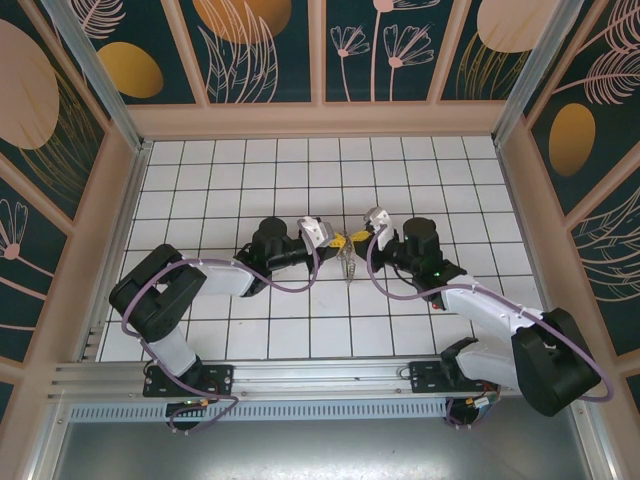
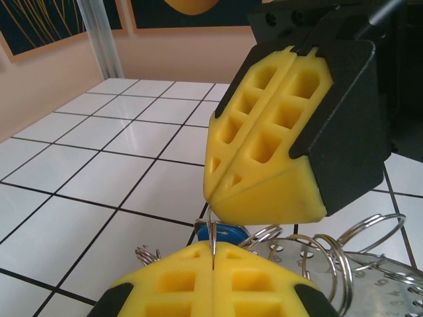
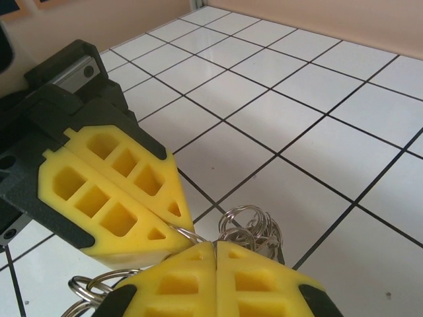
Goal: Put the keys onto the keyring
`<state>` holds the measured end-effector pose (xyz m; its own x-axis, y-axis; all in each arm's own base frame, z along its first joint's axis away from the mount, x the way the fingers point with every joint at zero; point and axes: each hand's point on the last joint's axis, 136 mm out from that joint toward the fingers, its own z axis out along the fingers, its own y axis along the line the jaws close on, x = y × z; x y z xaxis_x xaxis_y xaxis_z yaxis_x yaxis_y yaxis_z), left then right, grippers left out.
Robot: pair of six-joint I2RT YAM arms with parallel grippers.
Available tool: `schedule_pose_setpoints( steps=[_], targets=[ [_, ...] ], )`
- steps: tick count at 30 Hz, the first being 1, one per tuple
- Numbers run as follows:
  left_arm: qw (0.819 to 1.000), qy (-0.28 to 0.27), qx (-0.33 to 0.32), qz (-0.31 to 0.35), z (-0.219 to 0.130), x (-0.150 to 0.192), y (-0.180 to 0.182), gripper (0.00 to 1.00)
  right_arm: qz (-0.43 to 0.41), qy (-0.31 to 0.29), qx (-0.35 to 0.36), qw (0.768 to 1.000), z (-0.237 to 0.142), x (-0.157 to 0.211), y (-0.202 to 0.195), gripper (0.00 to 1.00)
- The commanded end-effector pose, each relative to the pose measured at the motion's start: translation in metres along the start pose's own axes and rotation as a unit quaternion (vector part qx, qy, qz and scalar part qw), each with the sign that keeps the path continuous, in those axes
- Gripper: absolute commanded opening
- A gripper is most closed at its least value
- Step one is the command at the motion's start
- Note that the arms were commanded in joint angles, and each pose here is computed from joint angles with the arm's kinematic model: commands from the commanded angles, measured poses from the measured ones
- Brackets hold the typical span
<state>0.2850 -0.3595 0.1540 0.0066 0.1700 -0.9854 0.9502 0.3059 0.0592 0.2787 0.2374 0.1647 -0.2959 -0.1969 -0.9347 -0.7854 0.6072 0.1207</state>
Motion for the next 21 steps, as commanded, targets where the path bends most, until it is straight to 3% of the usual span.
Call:
schedule_pose_setpoints(
  steps=[1,11,16,21],
  targets=[
    [0.999,-0.049,0.007,0.017,-0.003,-0.022,-0.001,0.00,0.044,-0.009,0.047,0.998,-0.003,-0.002,-0.025,0.00],
    [0.998,-0.059,0.016,0.031,0.000,-0.023,-0.003,0.00,0.195,0.034,-0.005,0.980,0.004,0.012,-0.042,0.00],
    [0.997,-0.059,0.021,0.035,0.002,-0.022,-0.004,0.00,0.230,0.068,-0.047,0.970,0.013,0.014,-0.038,0.00],
    [0.998,-0.043,0.013,0.031,0.004,-0.015,-0.001,0.00,0.214,0.049,-0.065,0.974,0.013,-0.002,-0.034,0.00]
  ],
)
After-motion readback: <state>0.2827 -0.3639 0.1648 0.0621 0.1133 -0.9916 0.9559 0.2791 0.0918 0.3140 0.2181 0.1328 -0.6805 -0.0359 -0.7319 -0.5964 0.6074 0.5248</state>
